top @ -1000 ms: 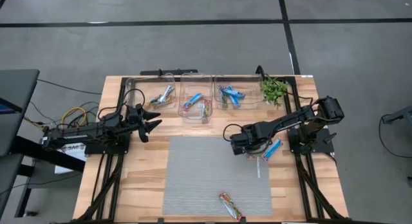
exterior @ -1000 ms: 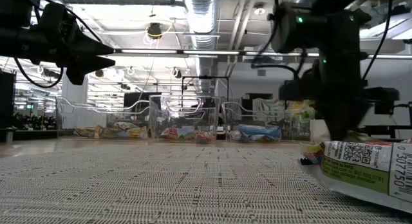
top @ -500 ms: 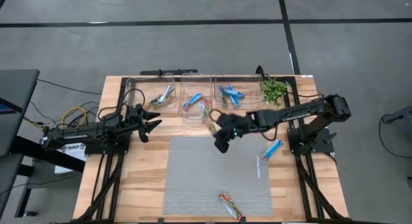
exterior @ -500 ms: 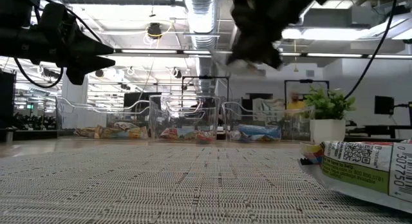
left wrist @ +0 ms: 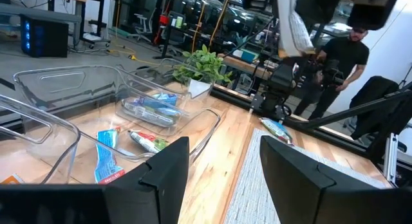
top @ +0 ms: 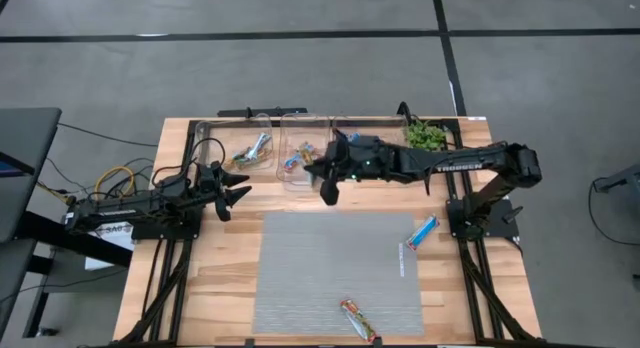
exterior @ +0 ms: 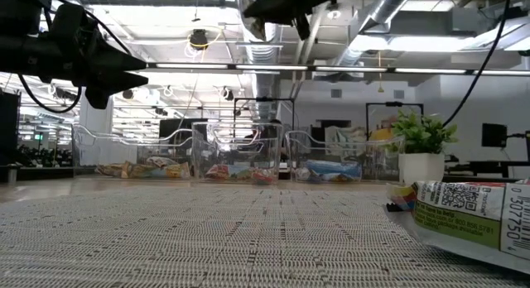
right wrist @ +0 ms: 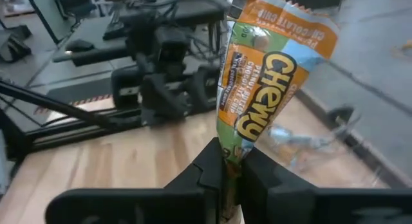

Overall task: Pick and place Granola Bars by type
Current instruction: Put the yellow granola bar into the left transparent bin

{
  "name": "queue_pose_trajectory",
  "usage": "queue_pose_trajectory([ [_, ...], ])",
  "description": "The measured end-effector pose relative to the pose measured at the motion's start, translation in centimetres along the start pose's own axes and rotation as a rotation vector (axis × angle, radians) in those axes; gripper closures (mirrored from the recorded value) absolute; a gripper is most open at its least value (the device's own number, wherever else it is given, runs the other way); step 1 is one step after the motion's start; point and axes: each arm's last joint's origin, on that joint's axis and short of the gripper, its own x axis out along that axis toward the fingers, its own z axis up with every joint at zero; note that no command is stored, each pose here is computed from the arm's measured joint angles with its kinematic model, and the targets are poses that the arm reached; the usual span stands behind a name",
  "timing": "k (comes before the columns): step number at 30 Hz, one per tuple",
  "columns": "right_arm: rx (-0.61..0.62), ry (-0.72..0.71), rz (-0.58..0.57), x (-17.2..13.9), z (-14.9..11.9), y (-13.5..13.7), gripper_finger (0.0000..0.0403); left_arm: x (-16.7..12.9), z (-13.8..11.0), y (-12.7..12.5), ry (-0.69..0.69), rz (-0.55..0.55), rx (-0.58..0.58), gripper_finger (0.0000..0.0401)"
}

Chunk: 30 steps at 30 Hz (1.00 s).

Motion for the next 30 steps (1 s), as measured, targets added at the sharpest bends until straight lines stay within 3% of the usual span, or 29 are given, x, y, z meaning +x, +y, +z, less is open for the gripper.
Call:
queue_pose_trajectory([
  [6, -0.095, 0.075, -0.037, 3.0, -0.1, -1.4, 0.0384, 0.0, 0.0, 0.0, 0.0, 0.0, 0.0, 0.0218],
  [16, -0.224, 0.051, -0.101, 9.1, 3.1, -4.5, 0.0385, 0.0, 0.0, 0.0, 0.001, -0.001, 0.0, 0.0218],
  [23, -0.156, -0.035, -0.078, 11.0, 6.5, -7.9, 0.0382, 0.0, 0.0, 0.0, 0.002, -0.003, 0.0, 0.0218],
  [30, -0.131, -0.033, -0.085, 12.6, 7.4, -10.2, 0.0388, 0.0, 0.0, 0.0, 0.002, -0.003, 0.0, 0.0218],
])
